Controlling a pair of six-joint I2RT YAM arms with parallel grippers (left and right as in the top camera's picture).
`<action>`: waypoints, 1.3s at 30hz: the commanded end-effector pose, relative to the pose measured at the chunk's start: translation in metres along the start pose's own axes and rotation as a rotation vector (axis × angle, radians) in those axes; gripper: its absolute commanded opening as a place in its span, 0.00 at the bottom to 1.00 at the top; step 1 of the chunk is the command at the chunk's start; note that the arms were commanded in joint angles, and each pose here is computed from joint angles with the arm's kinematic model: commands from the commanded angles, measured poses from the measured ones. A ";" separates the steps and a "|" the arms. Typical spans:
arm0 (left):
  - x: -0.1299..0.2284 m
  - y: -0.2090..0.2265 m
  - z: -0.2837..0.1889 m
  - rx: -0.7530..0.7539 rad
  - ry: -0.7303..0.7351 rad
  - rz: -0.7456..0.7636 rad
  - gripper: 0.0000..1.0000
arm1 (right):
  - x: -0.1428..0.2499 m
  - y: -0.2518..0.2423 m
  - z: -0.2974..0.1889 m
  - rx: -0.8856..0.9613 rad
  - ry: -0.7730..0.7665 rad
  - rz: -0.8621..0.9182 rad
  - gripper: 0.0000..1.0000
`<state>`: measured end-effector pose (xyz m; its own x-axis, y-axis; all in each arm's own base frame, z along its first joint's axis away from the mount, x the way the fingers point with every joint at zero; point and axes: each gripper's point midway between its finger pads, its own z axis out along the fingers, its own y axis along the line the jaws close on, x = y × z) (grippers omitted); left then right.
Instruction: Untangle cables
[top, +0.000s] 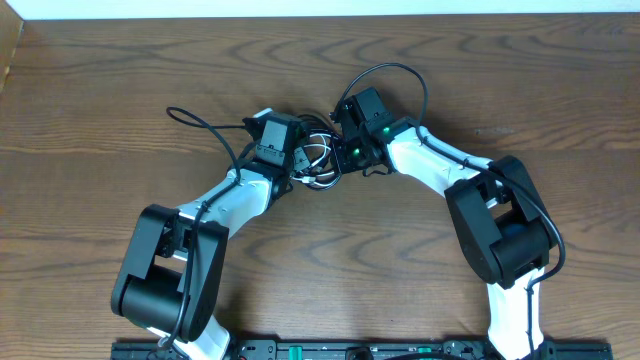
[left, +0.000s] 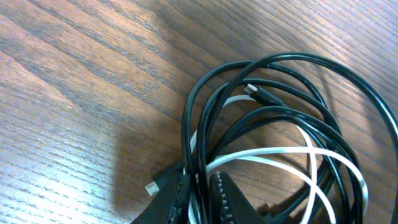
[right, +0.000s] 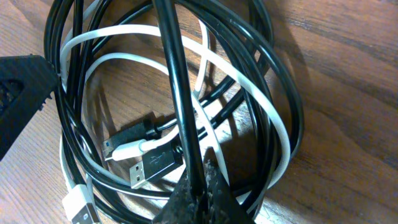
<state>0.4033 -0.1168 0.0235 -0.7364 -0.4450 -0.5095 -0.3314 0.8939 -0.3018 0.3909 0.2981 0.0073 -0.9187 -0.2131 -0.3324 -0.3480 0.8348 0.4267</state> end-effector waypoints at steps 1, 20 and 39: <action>0.009 0.013 0.008 -0.051 0.011 0.022 0.17 | 0.006 -0.005 0.002 0.016 0.011 0.015 0.01; -0.010 -0.003 -0.039 0.004 -0.032 0.022 0.07 | -0.002 -0.030 -0.006 0.051 -0.009 0.036 0.01; -0.070 0.010 -0.156 0.042 -0.261 0.073 0.07 | -0.006 -0.059 -0.024 -0.030 0.005 -0.017 0.01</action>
<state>0.3602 -0.0951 0.1822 -0.6064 -0.3951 -0.6901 -0.1893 0.9146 -0.3573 0.4141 0.2471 0.0083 -0.9330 -0.1726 -0.3157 -0.3105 0.8296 0.4640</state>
